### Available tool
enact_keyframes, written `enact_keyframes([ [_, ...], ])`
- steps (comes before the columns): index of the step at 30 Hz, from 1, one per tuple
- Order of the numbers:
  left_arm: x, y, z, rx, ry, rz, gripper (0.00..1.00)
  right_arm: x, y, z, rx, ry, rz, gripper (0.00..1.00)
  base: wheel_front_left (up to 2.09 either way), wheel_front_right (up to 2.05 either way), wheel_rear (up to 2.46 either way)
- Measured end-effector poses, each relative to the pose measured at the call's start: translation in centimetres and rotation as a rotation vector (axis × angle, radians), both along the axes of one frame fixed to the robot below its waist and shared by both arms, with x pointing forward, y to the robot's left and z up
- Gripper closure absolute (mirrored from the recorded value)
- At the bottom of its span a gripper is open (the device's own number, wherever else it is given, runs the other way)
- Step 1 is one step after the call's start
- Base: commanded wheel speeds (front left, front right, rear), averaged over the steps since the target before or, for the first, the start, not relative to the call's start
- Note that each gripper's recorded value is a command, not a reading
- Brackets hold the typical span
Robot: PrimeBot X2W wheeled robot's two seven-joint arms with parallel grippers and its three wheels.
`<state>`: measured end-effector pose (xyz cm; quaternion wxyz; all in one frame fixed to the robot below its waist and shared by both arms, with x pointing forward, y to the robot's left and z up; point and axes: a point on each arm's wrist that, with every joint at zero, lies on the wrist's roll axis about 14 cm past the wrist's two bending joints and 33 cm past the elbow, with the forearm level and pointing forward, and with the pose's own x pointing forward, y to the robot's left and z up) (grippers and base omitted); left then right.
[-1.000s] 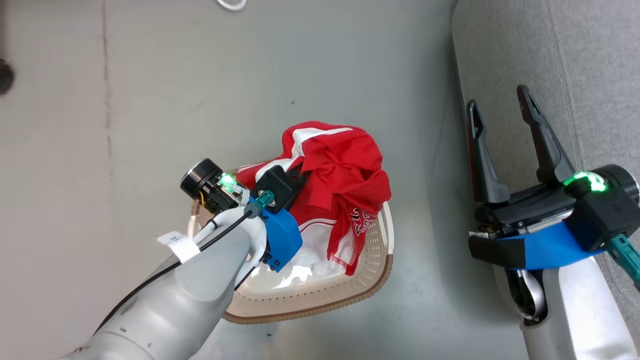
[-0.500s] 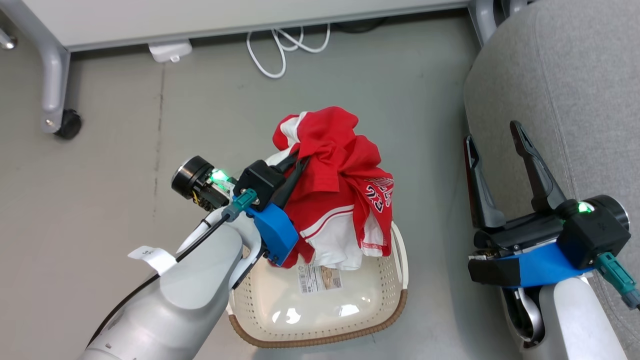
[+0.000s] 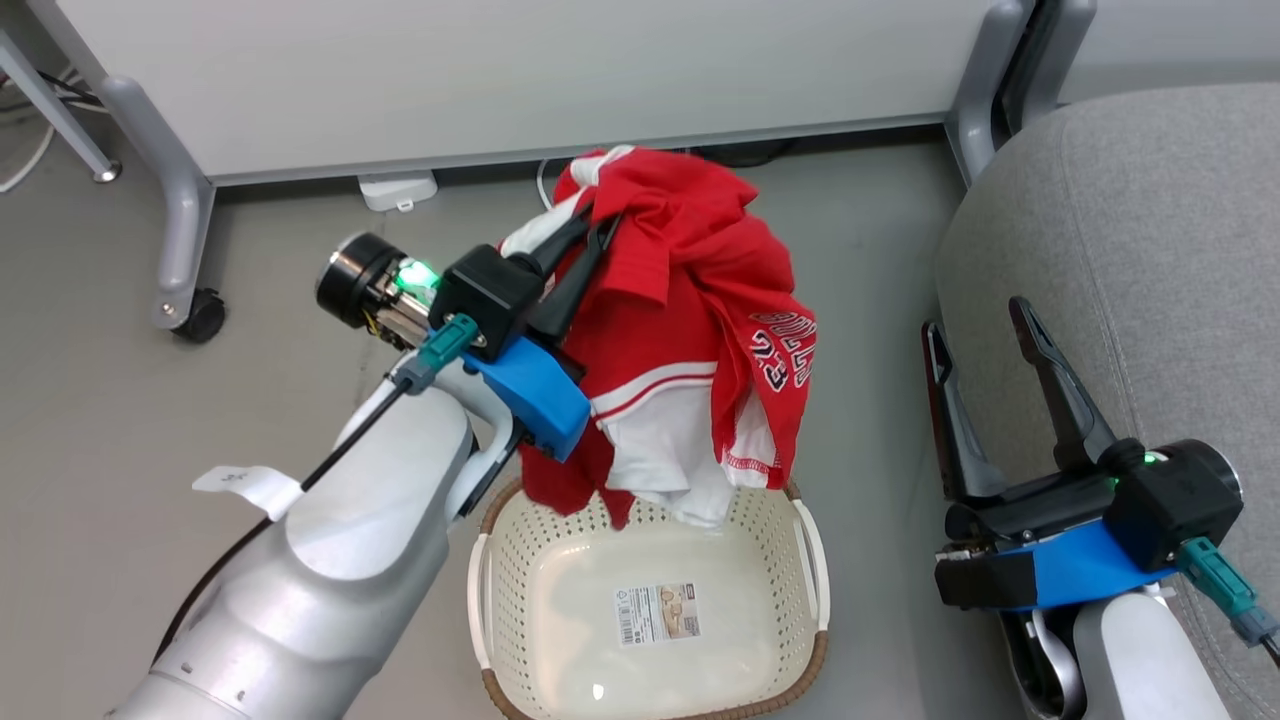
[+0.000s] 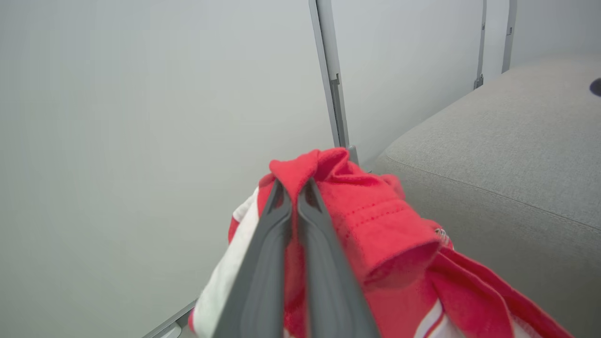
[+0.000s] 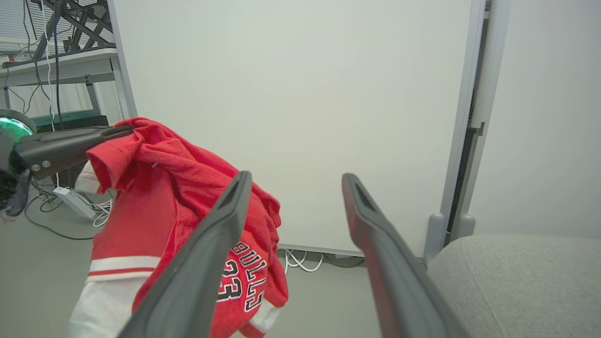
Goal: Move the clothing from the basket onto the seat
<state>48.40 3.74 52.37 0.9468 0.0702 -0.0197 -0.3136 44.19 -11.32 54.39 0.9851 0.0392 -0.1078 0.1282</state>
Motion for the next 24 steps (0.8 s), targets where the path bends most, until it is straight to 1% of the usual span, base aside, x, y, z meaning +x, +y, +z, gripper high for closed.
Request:
enact_keyframes([
  [10,0.3,0.4,5.9,-0.060,-0.130,0.007,1.00,-1.1,0.2,0.4,0.008,-0.002,0.007,0.00,0.00,0.00,0.00],
  [24,-0.4,0.1,7.4,-0.077,-0.148,-0.005,1.00,-1.9,0.6,1.0,0.016,-0.015,0.021,0.00,0.00,0.00,0.00],
])
